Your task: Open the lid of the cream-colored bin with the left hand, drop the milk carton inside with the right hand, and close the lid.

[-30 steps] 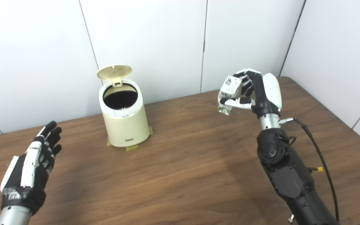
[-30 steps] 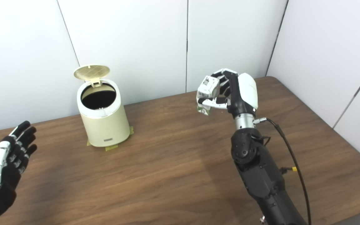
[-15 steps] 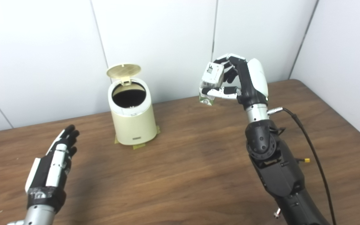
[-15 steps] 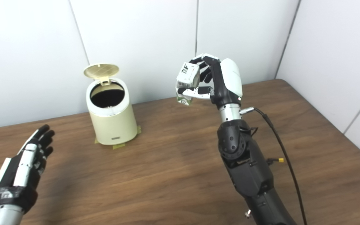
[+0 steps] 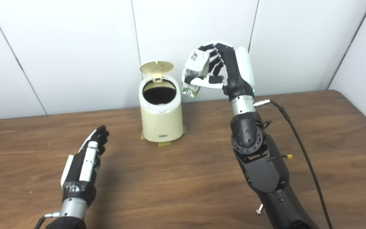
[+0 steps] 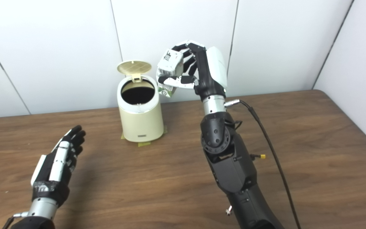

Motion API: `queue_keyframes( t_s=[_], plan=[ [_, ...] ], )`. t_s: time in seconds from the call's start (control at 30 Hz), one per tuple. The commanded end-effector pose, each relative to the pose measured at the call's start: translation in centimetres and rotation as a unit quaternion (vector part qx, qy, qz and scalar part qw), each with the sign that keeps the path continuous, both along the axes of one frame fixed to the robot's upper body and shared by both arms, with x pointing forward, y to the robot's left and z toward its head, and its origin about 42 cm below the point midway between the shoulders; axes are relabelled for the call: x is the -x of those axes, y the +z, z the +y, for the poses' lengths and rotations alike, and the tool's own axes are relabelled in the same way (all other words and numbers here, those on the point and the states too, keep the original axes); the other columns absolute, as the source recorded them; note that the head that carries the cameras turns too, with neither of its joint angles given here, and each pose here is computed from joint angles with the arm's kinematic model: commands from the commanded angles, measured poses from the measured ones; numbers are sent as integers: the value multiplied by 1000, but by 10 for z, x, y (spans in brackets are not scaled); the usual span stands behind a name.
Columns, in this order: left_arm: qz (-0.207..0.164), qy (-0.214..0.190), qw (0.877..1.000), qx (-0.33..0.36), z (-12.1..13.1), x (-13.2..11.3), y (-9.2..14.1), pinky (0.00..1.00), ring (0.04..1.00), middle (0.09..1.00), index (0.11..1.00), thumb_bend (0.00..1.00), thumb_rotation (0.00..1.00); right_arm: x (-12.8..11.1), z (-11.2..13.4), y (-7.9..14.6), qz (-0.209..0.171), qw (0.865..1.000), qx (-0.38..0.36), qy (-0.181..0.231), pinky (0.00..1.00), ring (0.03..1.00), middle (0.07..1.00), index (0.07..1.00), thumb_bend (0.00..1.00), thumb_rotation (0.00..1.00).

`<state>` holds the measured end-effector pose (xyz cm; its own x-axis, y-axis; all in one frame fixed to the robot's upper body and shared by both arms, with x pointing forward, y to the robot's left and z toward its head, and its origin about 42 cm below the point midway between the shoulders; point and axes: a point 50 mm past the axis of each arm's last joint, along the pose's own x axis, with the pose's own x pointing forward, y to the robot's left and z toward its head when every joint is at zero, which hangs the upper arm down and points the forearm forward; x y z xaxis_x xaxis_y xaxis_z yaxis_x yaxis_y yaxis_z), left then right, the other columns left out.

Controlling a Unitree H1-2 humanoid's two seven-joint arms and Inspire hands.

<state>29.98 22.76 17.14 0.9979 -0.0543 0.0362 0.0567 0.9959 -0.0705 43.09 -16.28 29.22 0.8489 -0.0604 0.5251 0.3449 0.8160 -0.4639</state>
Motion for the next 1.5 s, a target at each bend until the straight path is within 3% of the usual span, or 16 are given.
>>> queue_keyframes(
  t_s=[0.0, 0.27, 0.53, 1.13, 1.47],
  plan=[
    [-39, -1, 999, 0, -5, -4, 14, 1000, 960, 918, 907, 364, 814, -4, 15, 33, -66, 998, -12, 18, 253, 335, 467, 561, 504, 0],
    [-38, 4, 999, 4, -12, -2, 16, 1000, 970, 935, 904, 363, 765, -17, 39, 37, -80, 996, -29, 18, 242, 330, 465, 559, 504, 0],
    [-39, 2, 999, 15, -21, 0, 17, 1000, 977, 940, 916, 379, 762, -28, 53, 29, -70, 996, -44, 37, 243, 332, 467, 561, 504, 0],
    [-44, -3, 999, 14, -44, 9, 19, 987, 959, 919, 913, 414, 805, -44, 65, 12, -39, 997, -55, 41, 259, 333, 461, 559, 505, 0],
    [-44, -4, 999, 24, -50, 15, 20, 988, 956, 920, 912, 399, 782, -47, 76, 4, -55, 995, -64, 44, 286, 344, 471, 562, 506, 0]
  ],
)
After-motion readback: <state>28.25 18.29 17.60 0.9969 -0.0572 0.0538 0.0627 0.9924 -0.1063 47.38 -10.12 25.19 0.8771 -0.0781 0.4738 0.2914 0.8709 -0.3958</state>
